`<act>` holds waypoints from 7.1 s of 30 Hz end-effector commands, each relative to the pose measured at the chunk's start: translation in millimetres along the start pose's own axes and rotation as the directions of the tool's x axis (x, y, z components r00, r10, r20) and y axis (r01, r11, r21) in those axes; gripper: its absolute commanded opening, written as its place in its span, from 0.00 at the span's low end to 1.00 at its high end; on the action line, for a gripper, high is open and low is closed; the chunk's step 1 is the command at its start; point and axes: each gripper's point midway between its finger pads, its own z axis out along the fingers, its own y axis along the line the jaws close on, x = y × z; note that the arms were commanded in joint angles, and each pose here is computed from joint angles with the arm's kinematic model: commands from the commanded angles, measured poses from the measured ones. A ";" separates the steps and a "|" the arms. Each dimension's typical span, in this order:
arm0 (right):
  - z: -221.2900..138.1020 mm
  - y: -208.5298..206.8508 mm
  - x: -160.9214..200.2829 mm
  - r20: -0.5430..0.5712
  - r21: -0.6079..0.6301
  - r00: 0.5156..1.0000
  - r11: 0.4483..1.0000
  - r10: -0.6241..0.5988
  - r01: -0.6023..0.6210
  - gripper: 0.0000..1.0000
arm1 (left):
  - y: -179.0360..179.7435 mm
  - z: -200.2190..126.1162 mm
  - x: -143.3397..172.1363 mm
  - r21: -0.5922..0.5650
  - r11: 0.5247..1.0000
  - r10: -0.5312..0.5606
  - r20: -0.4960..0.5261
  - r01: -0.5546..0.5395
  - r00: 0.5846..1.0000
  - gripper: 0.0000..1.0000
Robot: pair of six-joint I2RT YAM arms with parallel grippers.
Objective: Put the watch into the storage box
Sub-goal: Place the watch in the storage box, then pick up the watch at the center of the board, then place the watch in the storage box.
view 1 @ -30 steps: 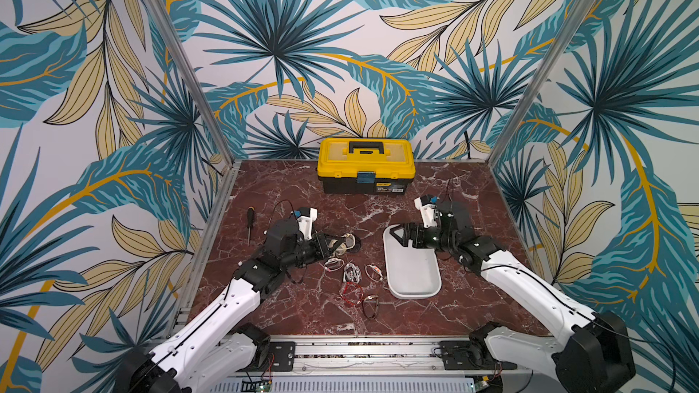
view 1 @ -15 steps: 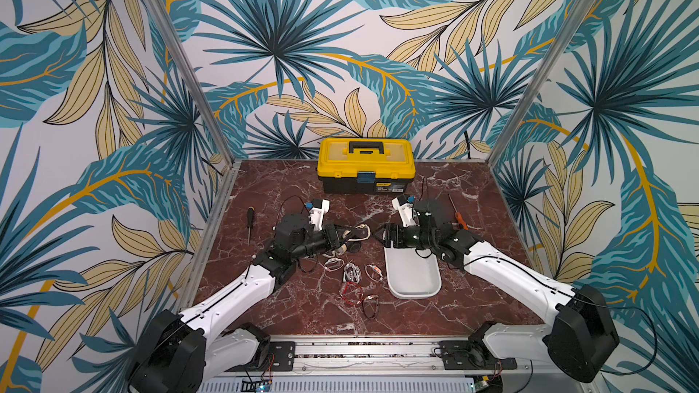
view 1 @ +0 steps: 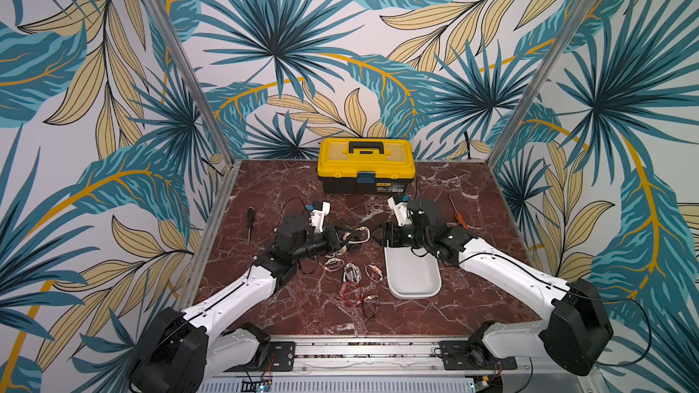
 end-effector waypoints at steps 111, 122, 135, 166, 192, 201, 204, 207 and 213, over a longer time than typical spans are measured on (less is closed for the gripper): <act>-34.2 -128.6 4.3 -0.181 0.510 0.984 0.855 0.001 0.093 0.66 | 170.1 -105.8 -16.5 -0.481 0.787 -0.195 0.402 0.387 0.895 0.64; -41.6 -126.3 6.9 -0.165 0.509 0.986 0.857 -0.004 0.088 0.66 | 188.6 -115.1 -31.7 -0.501 0.771 -0.113 0.501 0.393 0.858 0.60; -28.5 -44.0 17.0 -0.162 0.105 0.979 0.984 -0.124 0.142 0.76 | 205.6 -100.5 -39.2 -0.523 0.766 -0.101 0.478 0.375 0.873 0.56; 20.8 52.8 71.5 -0.219 -0.253 0.903 0.915 -0.370 0.313 1.00 | 214.3 -85.2 -60.1 -0.557 0.772 -0.032 0.445 0.305 0.895 0.16; 2.3 92.1 17.9 -0.018 -0.339 0.963 0.907 -0.270 0.248 1.00 | 5.9 -47.5 -60.0 0.187 0.978 0.062 0.148 -0.090 0.987 0.04; -36.7 79.9 -32.4 0.060 -0.518 0.995 0.854 0.081 -0.038 1.00 | -65.5 -38.3 -36.1 0.504 0.817 0.254 0.123 -0.281 0.959 0.06; -38.2 74.1 -36.7 0.050 -0.512 0.991 0.855 0.126 -0.083 1.00 | -77.3 -34.2 -31.3 0.525 0.786 0.304 0.132 -0.327 0.943 0.05; -36.5 65.6 -42.0 0.037 -0.499 0.983 0.855 0.182 -0.140 0.98 | -81.7 -34.1 -28.6 0.530 0.768 0.335 0.144 -0.359 0.931 0.05; -33.3 69.5 -45.9 0.015 -0.529 0.979 0.833 0.202 -0.164 0.87 | -82.6 -30.7 -22.9 0.538 0.759 0.352 0.133 -0.366 0.926 0.05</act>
